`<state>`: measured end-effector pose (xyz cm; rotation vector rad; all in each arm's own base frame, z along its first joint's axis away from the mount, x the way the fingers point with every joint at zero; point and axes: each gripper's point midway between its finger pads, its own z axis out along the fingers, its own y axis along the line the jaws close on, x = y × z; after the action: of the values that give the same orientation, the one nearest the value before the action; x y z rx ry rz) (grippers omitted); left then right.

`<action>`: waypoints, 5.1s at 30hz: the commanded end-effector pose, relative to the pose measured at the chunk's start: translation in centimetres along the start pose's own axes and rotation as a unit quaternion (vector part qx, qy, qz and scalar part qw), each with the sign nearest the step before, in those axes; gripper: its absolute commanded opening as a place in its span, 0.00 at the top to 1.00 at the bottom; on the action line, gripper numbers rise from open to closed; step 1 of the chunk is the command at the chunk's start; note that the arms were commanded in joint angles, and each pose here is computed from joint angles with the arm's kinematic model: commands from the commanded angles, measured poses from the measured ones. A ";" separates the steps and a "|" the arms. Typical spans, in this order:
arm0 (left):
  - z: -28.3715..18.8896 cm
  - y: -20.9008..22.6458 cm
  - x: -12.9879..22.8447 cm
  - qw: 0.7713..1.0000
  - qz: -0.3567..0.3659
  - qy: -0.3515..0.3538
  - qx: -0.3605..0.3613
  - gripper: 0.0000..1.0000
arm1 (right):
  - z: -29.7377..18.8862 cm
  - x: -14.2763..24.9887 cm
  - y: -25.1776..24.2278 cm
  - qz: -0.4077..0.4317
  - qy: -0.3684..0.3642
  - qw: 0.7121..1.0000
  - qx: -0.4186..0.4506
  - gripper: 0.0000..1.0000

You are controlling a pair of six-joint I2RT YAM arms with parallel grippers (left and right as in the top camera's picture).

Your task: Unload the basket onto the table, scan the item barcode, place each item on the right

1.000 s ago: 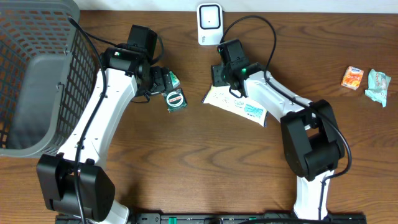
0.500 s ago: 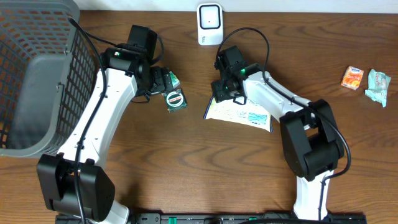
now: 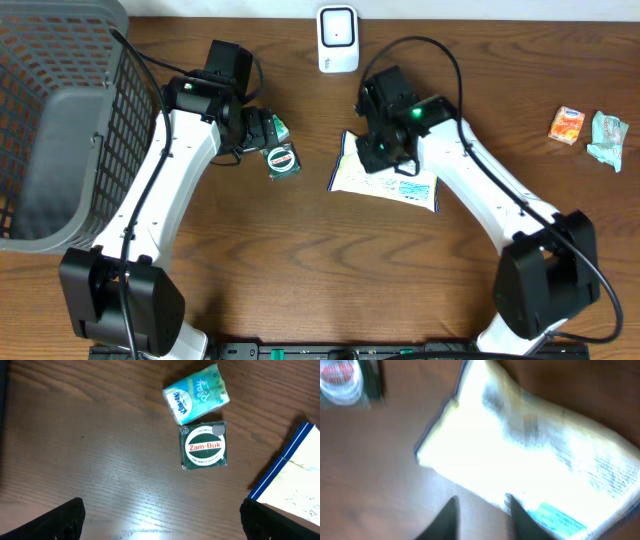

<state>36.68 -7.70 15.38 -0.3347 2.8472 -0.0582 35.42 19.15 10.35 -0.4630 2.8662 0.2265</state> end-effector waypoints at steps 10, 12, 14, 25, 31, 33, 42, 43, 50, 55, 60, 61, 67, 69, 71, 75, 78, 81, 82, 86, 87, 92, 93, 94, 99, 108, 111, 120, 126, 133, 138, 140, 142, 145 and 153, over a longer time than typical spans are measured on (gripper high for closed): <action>-0.2 0.2 -0.3 1.000 0.001 -0.005 -0.004 0.02 | 2.4 9.2 -3.1 0.046 0.146 0.986 0.071 0.91; -0.2 0.2 -0.3 1.000 0.001 -0.005 -0.004 0.02 | 3.2 9.7 -3.7 0.065 0.143 0.984 0.080 0.89; -0.2 0.2 -0.3 1.000 0.001 -0.005 -0.004 0.02 | 4.2 9.6 -4.3 0.073 0.132 0.985 0.080 0.85; -0.2 0.2 -0.3 1.000 0.001 -0.005 -0.004 0.02 | 5.2 5.2 -8.9 0.132 0.020 0.982 0.130 0.84; -0.2 0.2 -0.3 1.000 0.001 -0.005 -0.004 0.02 | 5.5 4.6 -7.9 0.140 0.015 0.986 0.088 0.83; -0.2 0.2 -0.3 1.000 0.001 -0.005 -0.004 0.02 | 5.4 4.4 -7.3 0.141 0.014 0.987 0.072 0.83; -0.2 0.2 -0.3 1.000 0.001 -0.005 -0.004 0.03 | 1.7 -1.7 -4.9 0.135 -0.053 0.989 0.007 0.92; -0.2 0.2 -0.3 1.000 0.001 -0.005 -0.004 0.03 | 1.3 -2.4 -4.2 0.133 -0.062 0.989 -0.012 0.93; -0.2 0.2 -0.3 1.000 0.001 -0.005 -0.004 0.02 | 1.9 -4.3 -2.2 0.112 -0.091 0.989 -0.039 0.96; -0.2 0.2 -0.3 1.000 0.001 -0.005 -0.004 0.02 | 5.2 -2.6 -1.4 0.103 -0.051 0.993 -0.033 0.96; -0.2 0.2 -0.3 1.000 0.001 -0.005 -0.004 0.02 | 9.5 -0.3 -0.7 0.096 0.005 0.995 -0.026 0.96; -0.2 0.2 -0.3 1.000 0.001 -0.005 -0.004 0.02 | 10.2 0.1 -0.7 0.095 0.013 0.995 -0.024 0.96; -0.2 0.2 -0.3 1.000 0.001 -0.005 -0.004 0.02 | 8.4 -1.7 -0.7 0.097 -0.008 0.995 -0.028 0.95; -0.2 0.2 -0.3 1.000 0.001 -0.005 -0.004 0.02 | 6.3 -2.7 -1.0 0.102 -0.019 0.994 -0.029 0.93; -0.2 0.2 -0.3 1.000 0.001 -0.005 -0.004 0.02 | 4.2 -3.1 -1.2 0.105 -0.025 0.994 -0.028 0.89; -0.2 0.2 -0.3 1.000 0.001 -0.005 -0.004 0.02 | 1.4 -2.6 -1.7 0.094 -0.024 0.995 -0.021 0.84; -0.2 0.2 -0.3 1.000 0.001 -0.005 -0.004 0.02 | 1.3 -0.9 -4.3 0.092 0.001 0.994 0.056 0.84; -0.2 0.2 -0.3 1.000 0.001 -0.005 -0.004 0.02 | 2.1 0.7 -5.9 0.094 0.022 0.991 0.097 0.84; -0.2 0.2 -0.3 1.000 0.001 -0.005 -0.004 0.02 | 2.6 1.2 -6.1 0.095 0.030 0.990 0.099 0.84; -0.2 0.2 -0.3 1.000 0.001 -0.005 -0.004 0.02 | 4.8 3.0 -6.7 0.097 0.040 0.989 0.104 0.83; -0.2 0.2 -0.3 1.000 0.001 -0.005 -0.004 0.02 | 5.7 3.4 -7.0 0.096 0.036 0.989 0.110 0.83; -0.2 0.2 -0.3 1.000 0.001 -0.005 -0.004 0.03 | 6.6 3.9 -8.2 0.138 0.023 0.982 0.128 0.91; -0.2 0.2 -0.3 1.000 0.001 -0.005 -0.004 0.02 | 6.3 3.6 -8.3 0.142 0.018 0.982 0.127 0.91; -0.2 0.2 -0.3 1.000 0.001 -0.005 -0.004 0.02 | 5.9 3.2 -8.4 0.143 0.014 0.981 0.126 0.91; -0.2 0.2 -0.3 1.000 0.001 -0.005 -0.004 0.02 | 2.8 0.4 -8.0 0.147 -0.027 0.982 0.115 0.89; -0.2 0.2 -0.3 1.000 0.001 -0.005 -0.004 0.02 | 2.6 -2.3 -5.2 0.142 -0.062 0.987 0.043 0.89; -0.2 0.2 -0.3 1.000 0.001 -0.005 -0.004 0.02 | 4.1 -1.9 -5.1 0.141 -0.051 0.988 0.044 0.89; -0.2 0.2 -0.3 1.000 0.001 -0.005 -0.004 0.02 | 8.6 -1.4 -6.8 0.149 -0.042 0.985 0.078 0.92; -0.2 0.2 -0.3 1.000 0.001 -0.005 -0.004 0.02 | 6.2 -3.2 -9.2 0.171 -0.070 0.978 0.097 0.90; -0.2 0.2 -0.3 1.000 0.001 -0.005 -0.004 0.03 | 0.2 -3.9 -8.2 0.179 -0.074 0.979 0.064 0.86; -0.2 0.2 -0.3 1.000 0.001 -0.005 -0.004 0.02 | 0.1 -1.8 -4.5 0.165 -0.023 0.986 -0.001 0.85; -0.2 0.2 -0.3 1.000 0.001 -0.005 -0.004 0.02 | 0.6 -1.0 -3.4 0.155 -0.008 0.988 -0.008 0.86; -0.2 0.2 -0.3 1.000 0.001 -0.005 -0.004 0.02 | 1.4 -0.6 -2.4 0.141 -0.006 0.990 -0.009 0.87; -0.2 0.2 -0.3 1.000 0.001 -0.005 -0.004 0.02 | 2.7 -0.5 -0.7 0.119 -0.017 0.993 -0.017 0.87; -0.2 0.2 -0.3 1.000 0.001 -0.005 -0.004 0.03 | 6.5 1.0 0.5 0.120 -0.054 0.991 0.024 0.92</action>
<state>36.67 -7.70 15.38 -0.3347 2.8481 -0.0584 36.35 21.78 5.69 -0.1946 2.7928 0.3351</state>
